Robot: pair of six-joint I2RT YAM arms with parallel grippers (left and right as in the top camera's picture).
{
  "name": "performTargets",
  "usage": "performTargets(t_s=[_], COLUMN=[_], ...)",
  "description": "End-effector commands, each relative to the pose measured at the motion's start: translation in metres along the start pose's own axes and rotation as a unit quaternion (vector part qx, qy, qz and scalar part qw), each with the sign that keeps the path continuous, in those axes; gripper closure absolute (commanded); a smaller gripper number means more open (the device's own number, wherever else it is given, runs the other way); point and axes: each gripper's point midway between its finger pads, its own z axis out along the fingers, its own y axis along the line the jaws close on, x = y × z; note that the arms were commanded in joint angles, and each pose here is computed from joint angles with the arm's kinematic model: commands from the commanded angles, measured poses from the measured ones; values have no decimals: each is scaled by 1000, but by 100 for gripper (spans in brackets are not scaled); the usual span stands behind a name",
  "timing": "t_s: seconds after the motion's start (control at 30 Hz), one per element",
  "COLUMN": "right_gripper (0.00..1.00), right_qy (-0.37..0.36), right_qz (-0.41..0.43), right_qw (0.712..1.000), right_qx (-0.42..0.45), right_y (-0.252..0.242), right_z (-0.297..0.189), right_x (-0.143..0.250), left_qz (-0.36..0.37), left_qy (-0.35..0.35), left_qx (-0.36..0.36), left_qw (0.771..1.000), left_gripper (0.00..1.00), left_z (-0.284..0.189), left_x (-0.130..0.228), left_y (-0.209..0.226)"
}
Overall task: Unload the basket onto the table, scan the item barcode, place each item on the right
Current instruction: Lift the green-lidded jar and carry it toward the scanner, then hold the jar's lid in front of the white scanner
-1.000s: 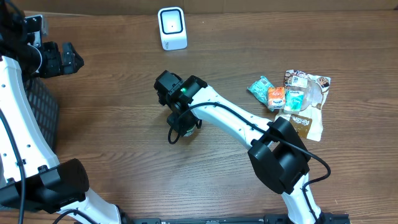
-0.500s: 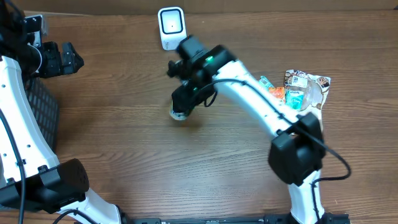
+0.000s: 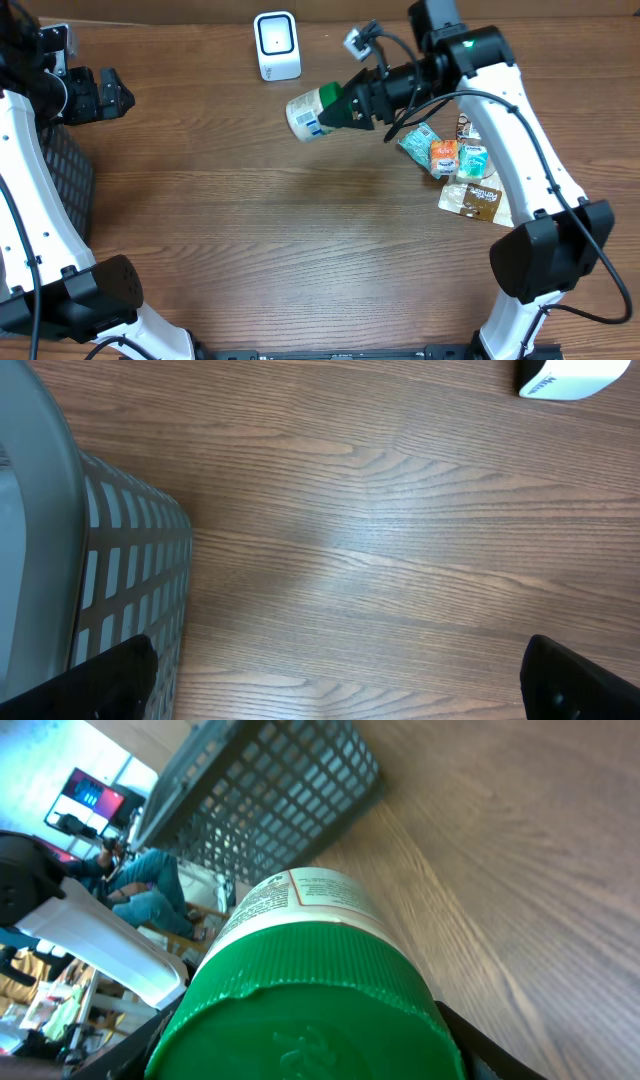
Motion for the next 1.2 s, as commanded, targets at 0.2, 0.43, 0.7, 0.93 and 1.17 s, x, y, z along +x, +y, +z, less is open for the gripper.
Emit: performTargets(t_s=[0.2, 0.43, 0.7, 0.93, 1.17], right_gripper=[61, 70, 60, 60, 58], right_qy=[-56, 21, 43, -67, -58], right_qz=[-96, -131, -231, -342, -454], right_qw=[994, 979, 872, 757, 676], right_qx=[-14, 158, 431, 553, 578], right_y=[60, 6, -104, -191, -238], right_z=[-36, -11, 19, 27, 52], right_x=[-32, -24, -68, -139, -143], left_qz=[12, 12, 12, 12, 12], left_qy=[-14, -14, -14, -14, -14], left_qx=[-1, -1, -1, -1, -1], left_qw=[1000, 1000, 1000, 1000, 1000], left_gripper=[1, 0, 0, 1, 0], left_z=[-9, -9, -9, -9, -9], left_x=[-3, -3, -3, -3, -3], left_y=[-2, -2, -2, -2, -2])
